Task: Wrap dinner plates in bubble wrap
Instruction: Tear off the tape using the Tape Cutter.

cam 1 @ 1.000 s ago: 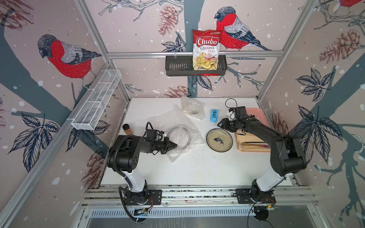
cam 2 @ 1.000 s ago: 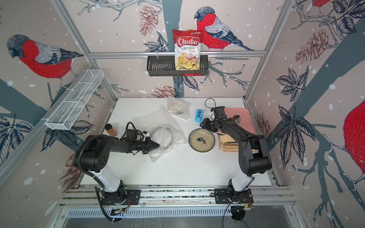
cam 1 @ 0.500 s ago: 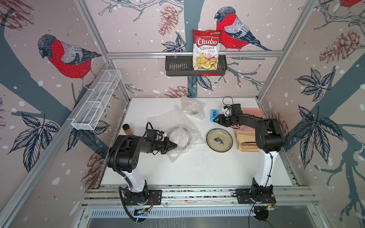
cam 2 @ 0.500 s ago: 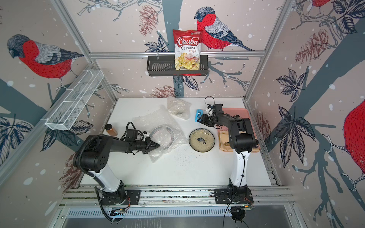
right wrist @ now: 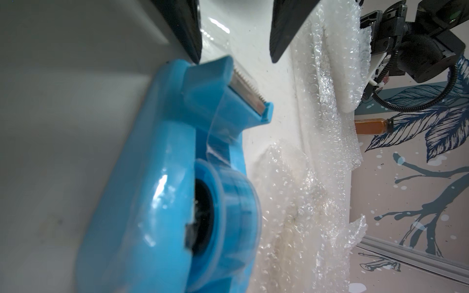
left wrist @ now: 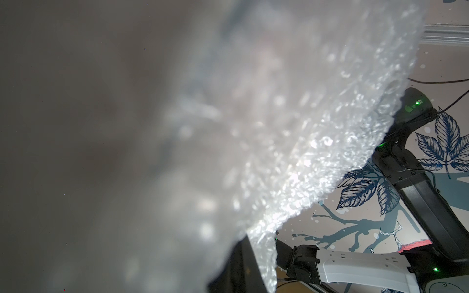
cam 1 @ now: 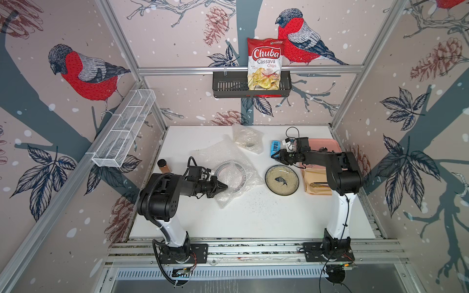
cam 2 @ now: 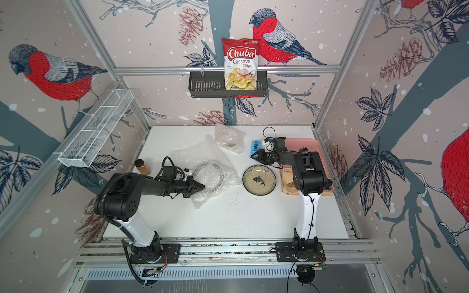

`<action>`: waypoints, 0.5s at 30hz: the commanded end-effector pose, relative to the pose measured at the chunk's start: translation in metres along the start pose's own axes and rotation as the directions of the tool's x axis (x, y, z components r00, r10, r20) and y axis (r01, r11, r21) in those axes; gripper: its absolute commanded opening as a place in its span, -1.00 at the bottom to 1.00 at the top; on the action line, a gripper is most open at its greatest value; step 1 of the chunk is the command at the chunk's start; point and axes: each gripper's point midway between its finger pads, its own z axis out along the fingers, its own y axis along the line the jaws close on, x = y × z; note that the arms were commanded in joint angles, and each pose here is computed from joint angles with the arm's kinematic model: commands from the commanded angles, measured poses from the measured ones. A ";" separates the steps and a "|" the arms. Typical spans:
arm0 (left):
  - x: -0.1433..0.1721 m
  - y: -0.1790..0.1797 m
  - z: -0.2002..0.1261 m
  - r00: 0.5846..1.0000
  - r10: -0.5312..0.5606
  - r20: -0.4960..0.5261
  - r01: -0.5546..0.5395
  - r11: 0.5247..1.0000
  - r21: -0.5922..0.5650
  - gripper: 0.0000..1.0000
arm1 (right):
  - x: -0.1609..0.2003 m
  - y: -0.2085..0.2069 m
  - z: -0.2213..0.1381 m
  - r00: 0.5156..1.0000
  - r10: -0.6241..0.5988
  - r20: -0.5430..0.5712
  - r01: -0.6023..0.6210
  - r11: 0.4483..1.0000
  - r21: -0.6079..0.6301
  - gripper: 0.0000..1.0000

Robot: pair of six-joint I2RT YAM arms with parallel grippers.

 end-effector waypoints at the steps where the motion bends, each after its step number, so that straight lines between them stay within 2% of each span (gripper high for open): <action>1: 0.021 0.090 -0.013 0.966 -0.236 0.104 0.258 0.888 -0.380 -1.00 | 0.004 -0.010 -0.001 0.999 0.043 -0.006 -0.043 0.999 0.029 -0.13; 11: 0.020 0.089 -0.013 0.967 -0.231 0.105 0.254 0.890 -0.378 -1.00 | -0.001 -0.003 -0.003 0.999 0.042 0.013 -0.042 0.999 -0.007 -0.59; 15: 0.021 0.090 -0.013 0.968 -0.230 0.103 0.252 0.890 -0.380 -1.00 | -0.001 0.004 -0.007 0.999 0.037 0.019 -0.037 0.999 -0.015 -0.71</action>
